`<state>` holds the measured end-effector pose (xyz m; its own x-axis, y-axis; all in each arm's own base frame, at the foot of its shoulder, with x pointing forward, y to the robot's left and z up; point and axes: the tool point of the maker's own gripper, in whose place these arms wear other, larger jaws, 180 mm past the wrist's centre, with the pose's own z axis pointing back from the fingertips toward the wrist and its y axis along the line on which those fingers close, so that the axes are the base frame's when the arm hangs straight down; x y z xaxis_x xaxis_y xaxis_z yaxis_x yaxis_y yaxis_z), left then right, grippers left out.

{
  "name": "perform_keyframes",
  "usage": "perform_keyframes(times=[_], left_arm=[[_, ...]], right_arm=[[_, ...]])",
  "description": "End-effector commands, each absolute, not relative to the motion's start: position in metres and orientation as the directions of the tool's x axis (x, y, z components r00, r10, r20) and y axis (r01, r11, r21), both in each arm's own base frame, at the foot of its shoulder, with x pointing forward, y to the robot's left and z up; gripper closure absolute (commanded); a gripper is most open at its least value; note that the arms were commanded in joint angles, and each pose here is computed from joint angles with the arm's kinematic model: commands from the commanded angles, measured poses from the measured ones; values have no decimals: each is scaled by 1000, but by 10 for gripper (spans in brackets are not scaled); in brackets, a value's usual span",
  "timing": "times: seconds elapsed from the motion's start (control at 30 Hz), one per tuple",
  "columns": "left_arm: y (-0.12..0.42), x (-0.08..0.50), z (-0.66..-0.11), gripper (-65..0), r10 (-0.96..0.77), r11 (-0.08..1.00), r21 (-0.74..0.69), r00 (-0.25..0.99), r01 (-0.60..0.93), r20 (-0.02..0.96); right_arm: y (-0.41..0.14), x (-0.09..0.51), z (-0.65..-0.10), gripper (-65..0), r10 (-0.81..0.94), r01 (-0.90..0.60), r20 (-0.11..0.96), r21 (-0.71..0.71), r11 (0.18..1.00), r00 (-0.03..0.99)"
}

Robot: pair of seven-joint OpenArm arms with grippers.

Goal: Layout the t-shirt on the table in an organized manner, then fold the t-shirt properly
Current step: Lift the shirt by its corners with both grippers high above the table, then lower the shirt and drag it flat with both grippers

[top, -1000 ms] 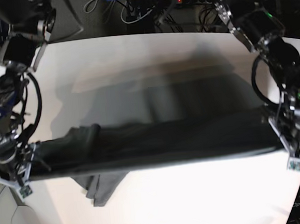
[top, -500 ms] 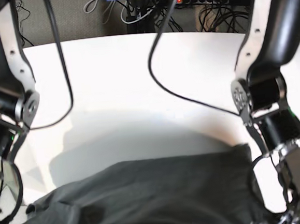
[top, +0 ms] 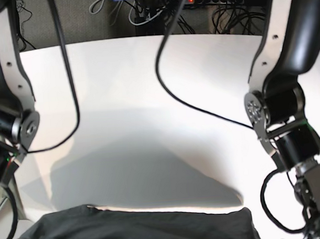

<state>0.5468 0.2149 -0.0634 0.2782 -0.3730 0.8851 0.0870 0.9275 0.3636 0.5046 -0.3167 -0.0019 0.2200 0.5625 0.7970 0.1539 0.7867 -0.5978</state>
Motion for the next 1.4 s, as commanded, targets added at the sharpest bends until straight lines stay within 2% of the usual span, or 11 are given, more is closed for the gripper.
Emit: perform_keyframes(times=[0.0, 0.17, 0.37, 0.6, 0.73, 0.93, 1.37], left_arm=[[225, 543, -38, -5, -360, 932, 361, 218, 37, 907], [239, 523, -105, -5, -369, 926, 375, 323, 46, 871], [243, 487, -178, -5, -387, 916, 395, 427, 76, 817], [250, 445, -232, -5, -400, 904, 416, 535, 99, 744], [256, 422, -247, -5, -401, 895, 435, 601, 97, 691], [276, 387, -278, -5, -412, 869, 479, 718, 126, 560], [283, 324, -342, -10, -424, 856, 470, 814, 216, 398]], right_arm=[[-324, 495, 8, 0, 567, 197, 798, -601, 775, 202], [-313, 466, -46, 0, 619, 158, 744, -663, 732, 253], [-280, 426, -141, 0, 624, 2, 717, -657, 754, 311], [-264, 385, -210, 0, 620, -115, 678, -633, 765, 395], [-265, 375, -230, 0, 618, -145, 654, -627, 766, 436], [-264, 363, -253, 0, 622, -190, 623, -617, 763, 475], [-269, 332, -324, 0, 589, -291, 540, -538, 791, 601]])
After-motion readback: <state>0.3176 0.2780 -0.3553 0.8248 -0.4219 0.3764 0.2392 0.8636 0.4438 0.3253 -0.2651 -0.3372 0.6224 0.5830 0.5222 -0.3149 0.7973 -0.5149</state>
